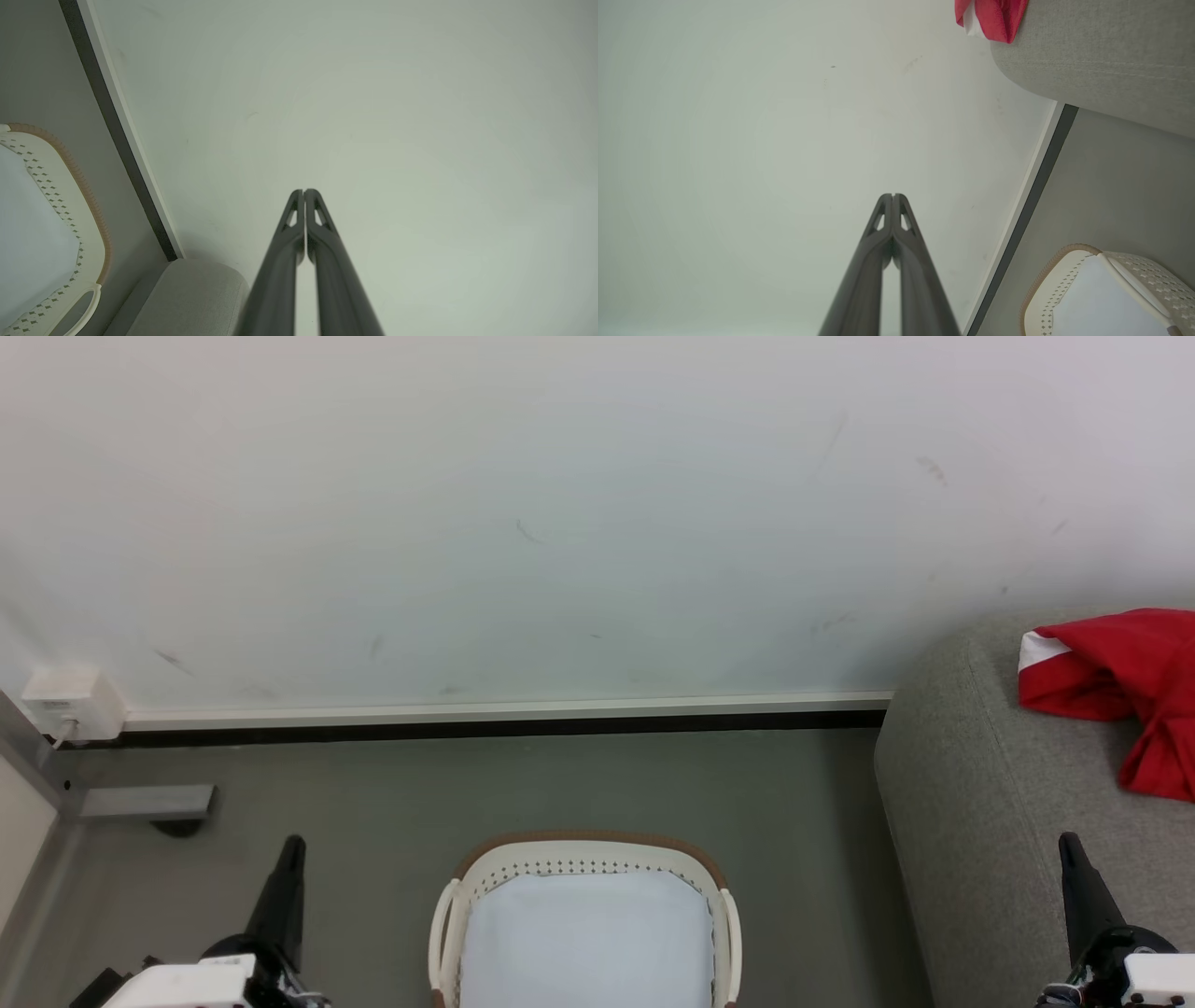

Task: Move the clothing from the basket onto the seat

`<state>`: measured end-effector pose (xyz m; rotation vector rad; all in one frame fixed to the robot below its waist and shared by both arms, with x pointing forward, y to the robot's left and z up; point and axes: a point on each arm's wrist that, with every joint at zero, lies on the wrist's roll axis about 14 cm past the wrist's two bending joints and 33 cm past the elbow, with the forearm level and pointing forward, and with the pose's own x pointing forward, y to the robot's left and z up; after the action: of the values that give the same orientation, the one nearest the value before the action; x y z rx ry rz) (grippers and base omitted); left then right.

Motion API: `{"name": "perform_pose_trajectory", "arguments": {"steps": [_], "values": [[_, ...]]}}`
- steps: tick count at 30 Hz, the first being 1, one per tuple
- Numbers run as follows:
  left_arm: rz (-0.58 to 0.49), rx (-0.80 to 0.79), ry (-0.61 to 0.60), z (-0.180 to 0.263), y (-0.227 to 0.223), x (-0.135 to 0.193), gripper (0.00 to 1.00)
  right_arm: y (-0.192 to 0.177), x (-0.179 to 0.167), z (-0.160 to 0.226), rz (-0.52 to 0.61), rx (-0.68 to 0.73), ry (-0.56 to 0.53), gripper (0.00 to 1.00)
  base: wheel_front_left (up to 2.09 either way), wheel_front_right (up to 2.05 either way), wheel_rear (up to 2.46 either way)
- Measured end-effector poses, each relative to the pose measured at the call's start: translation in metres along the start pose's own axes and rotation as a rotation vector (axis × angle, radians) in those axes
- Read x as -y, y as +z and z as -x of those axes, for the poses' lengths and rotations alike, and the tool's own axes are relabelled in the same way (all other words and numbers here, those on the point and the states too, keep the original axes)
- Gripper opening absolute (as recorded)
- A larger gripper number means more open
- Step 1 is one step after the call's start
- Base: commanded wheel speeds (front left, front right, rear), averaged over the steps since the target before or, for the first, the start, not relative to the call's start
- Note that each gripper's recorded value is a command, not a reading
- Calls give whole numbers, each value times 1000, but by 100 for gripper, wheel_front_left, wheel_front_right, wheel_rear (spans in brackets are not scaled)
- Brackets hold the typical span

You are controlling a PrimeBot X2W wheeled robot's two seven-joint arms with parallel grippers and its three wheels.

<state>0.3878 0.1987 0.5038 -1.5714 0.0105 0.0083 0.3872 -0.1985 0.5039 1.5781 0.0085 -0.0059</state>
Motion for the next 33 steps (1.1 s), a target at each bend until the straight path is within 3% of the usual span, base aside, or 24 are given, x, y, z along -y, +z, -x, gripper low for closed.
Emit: {"name": "perform_pose_trajectory", "arguments": {"steps": [33], "values": [[0,0,-1,0,0,0,0,0,0,0,0,0,0,0,0,0,0]]}}
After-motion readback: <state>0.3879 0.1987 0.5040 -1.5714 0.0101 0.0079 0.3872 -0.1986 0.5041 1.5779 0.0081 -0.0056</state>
